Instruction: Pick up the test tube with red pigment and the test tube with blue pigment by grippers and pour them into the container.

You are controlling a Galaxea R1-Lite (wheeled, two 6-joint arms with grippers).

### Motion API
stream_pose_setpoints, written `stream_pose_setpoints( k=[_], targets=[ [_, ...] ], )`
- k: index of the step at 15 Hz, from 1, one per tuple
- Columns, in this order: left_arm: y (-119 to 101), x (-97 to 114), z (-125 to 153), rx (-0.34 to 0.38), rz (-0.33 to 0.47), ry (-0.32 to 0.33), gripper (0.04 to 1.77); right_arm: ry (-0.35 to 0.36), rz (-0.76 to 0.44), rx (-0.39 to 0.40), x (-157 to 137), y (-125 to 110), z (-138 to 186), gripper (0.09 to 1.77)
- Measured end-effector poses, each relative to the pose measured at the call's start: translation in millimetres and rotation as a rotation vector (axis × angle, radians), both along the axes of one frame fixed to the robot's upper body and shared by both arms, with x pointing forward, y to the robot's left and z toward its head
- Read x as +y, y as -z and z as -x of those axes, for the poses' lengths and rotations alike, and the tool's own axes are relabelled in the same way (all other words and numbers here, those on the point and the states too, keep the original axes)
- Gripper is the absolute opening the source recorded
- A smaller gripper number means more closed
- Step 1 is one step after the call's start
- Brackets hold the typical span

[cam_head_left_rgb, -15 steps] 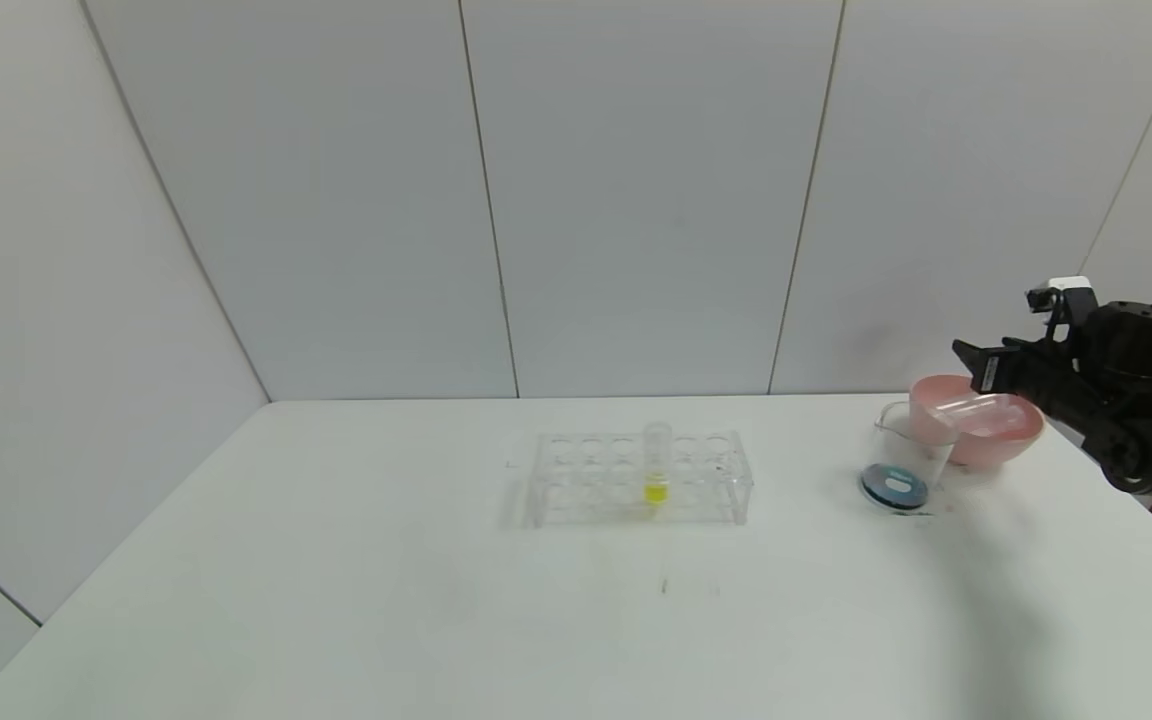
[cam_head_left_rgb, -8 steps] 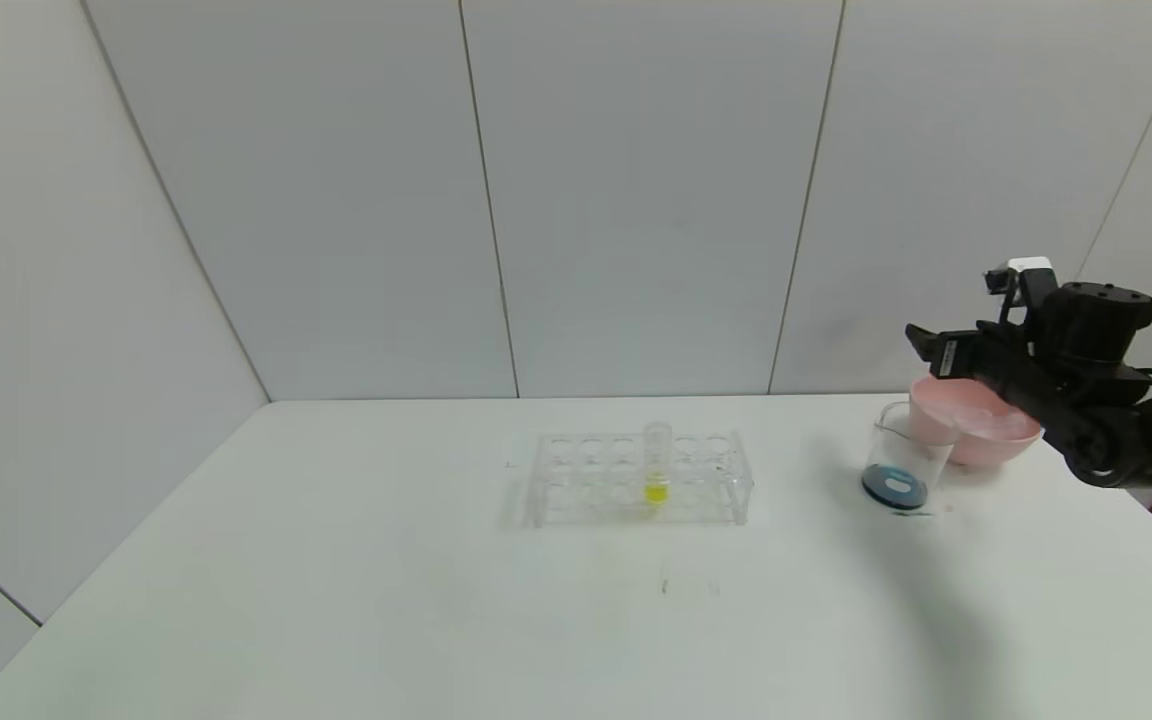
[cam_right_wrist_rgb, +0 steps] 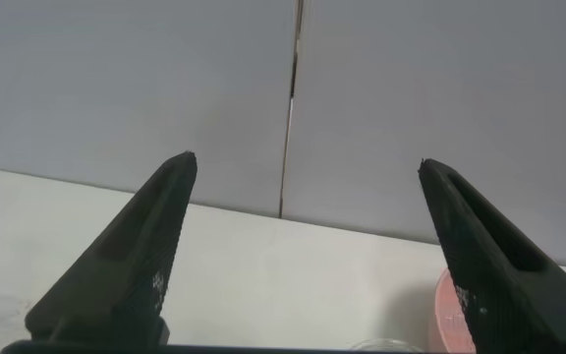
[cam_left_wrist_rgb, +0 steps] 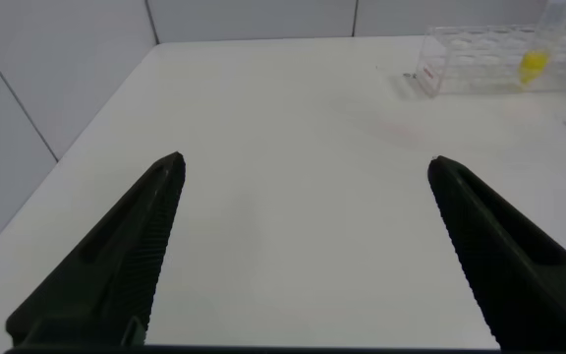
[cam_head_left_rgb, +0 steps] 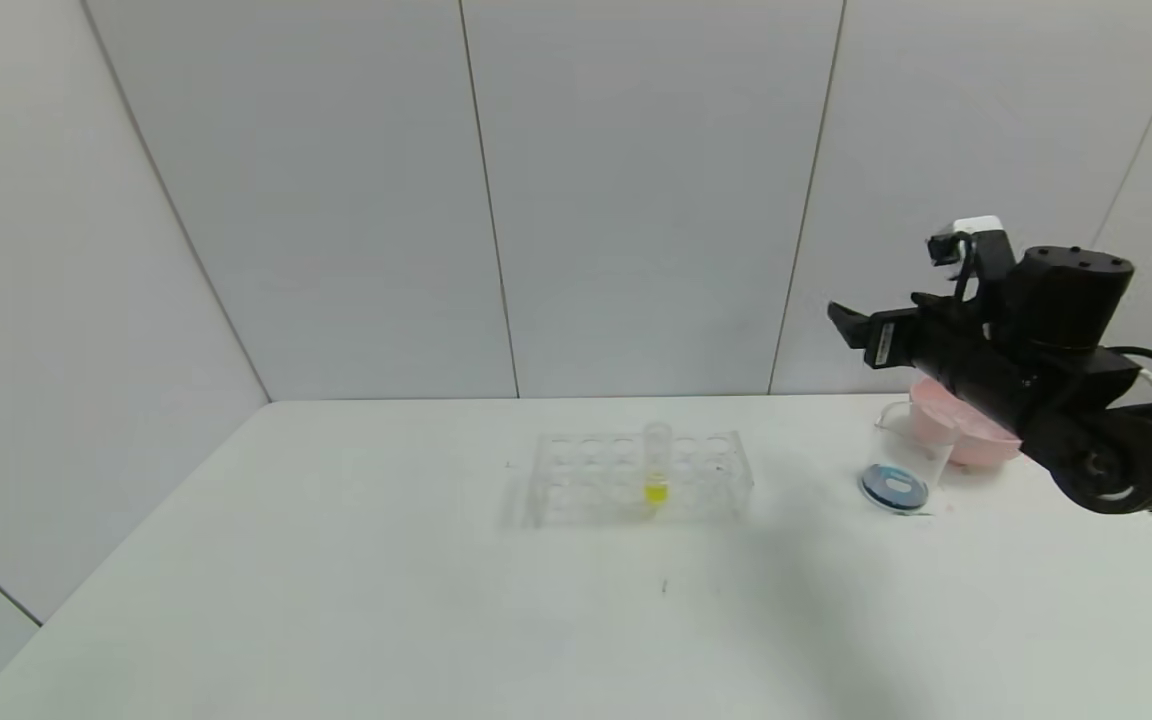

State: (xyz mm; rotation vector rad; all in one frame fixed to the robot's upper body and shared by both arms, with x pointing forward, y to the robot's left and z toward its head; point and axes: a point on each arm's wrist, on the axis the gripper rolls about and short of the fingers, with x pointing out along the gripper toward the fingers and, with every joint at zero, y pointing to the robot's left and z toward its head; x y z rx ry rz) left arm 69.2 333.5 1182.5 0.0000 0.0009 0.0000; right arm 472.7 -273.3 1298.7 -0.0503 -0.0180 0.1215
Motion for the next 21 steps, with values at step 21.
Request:
stream_pose_setpoints(
  k=[21],
  targets=[
    [0.0, 0.0, 0.0, 0.0, 0.0, 0.0, 1.76, 0.316, -0.003, -0.376, -74.9, -62.5, 412.5, 1.7]
  ],
)
